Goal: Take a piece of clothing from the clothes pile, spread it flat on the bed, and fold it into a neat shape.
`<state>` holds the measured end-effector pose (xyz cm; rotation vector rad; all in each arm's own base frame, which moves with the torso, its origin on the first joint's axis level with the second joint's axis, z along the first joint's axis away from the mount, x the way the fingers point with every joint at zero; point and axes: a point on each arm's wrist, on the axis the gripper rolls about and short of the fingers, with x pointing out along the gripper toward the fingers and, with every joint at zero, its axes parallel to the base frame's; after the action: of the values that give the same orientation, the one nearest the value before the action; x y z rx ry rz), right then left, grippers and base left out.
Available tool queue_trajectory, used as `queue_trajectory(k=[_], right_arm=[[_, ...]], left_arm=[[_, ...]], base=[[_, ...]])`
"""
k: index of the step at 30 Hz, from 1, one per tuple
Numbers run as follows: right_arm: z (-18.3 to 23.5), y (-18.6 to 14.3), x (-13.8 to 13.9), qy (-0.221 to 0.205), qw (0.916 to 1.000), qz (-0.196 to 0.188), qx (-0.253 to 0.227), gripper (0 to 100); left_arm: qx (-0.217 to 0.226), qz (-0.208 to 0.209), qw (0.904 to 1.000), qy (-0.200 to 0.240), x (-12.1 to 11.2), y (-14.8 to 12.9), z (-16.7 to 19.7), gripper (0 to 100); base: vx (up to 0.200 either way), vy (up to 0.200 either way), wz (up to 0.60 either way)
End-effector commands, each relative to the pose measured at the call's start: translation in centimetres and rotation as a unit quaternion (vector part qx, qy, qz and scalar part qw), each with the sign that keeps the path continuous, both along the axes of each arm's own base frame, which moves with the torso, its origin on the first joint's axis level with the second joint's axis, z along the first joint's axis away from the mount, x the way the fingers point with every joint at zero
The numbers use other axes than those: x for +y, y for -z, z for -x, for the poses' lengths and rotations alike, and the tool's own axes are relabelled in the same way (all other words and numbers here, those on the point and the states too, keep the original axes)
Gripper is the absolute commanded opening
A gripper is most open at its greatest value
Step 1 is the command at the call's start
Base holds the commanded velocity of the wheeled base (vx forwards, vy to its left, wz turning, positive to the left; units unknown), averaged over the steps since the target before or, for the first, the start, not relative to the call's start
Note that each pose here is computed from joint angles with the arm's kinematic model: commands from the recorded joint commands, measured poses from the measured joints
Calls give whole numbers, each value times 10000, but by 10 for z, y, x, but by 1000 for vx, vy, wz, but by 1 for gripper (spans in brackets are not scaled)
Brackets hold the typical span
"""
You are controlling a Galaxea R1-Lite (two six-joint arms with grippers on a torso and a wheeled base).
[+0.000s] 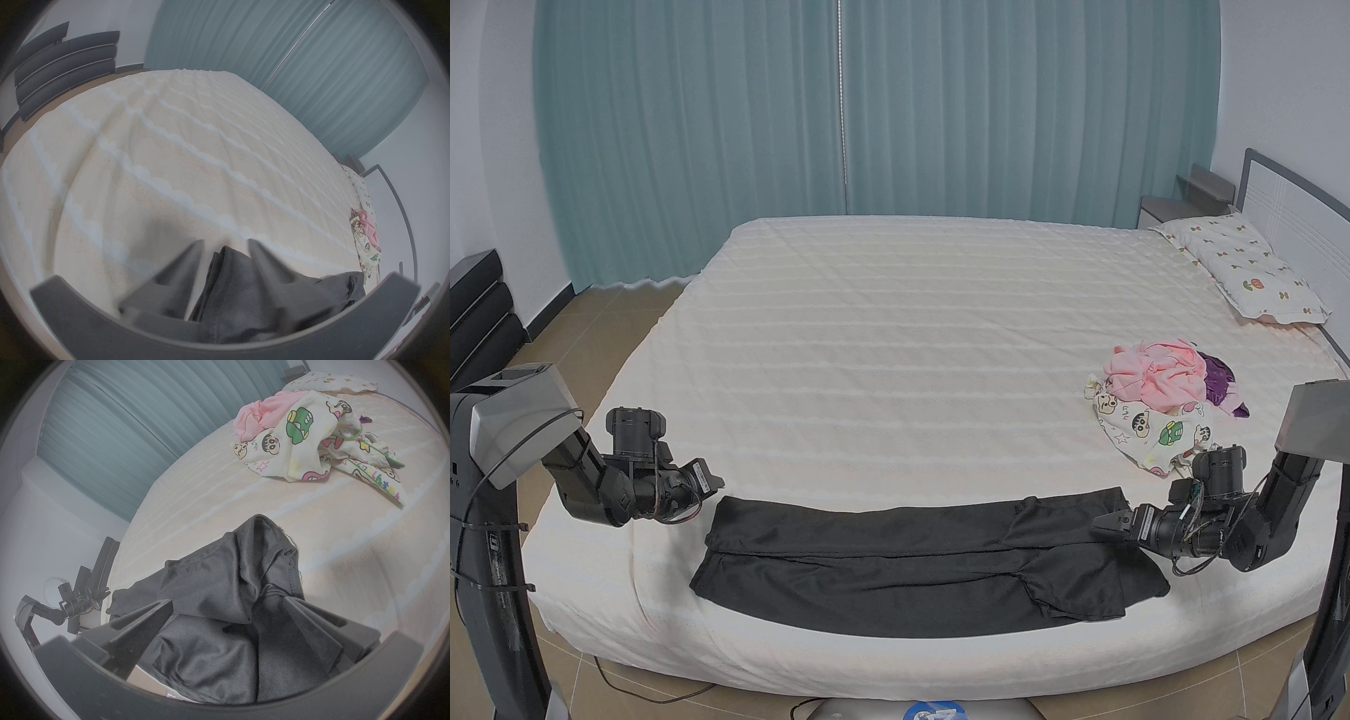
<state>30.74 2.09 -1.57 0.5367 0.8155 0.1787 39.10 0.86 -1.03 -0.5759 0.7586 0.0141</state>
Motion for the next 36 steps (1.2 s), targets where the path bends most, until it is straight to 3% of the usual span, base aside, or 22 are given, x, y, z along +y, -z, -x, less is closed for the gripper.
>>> queue_trajectory(k=[1,5,8,14,20,32,33,36], right_arm=[[3,0,0,-3,10000,-2,11,100],[12,-6,-1,130,9996,-144,-228,100],[21,-13,-1,189,9988,-238,-393,100],[27,-14,-2,210,9988,-242,-376,100],[30,-13,-1,189,9990,-245,-337,100],[32,-12,-1,189,9991,-252,-295,100],[31,-12,-1,183,9991,-257,-295,100],[32,-12,-1,183,9991,-256,-280,100]], left_arm=[[82,26,9999,-70,3,6,0,100],[189,109,9995,-246,19,2,15,100],[248,277,9992,-127,20,-10,36,100],[482,787,9941,563,13,-13,90,100],[436,347,9929,1047,10,9,110,100],[480,6,9879,1476,6,26,111,100],[492,-74,9876,1489,6,26,111,0],[550,-204,9883,1409,6,27,113,0]], base=[[0,0,0],[0,0,0],[0,0,0],[0,0,0],[0,0,0],[0,0,0],[0,0,0],[0,0,0]])
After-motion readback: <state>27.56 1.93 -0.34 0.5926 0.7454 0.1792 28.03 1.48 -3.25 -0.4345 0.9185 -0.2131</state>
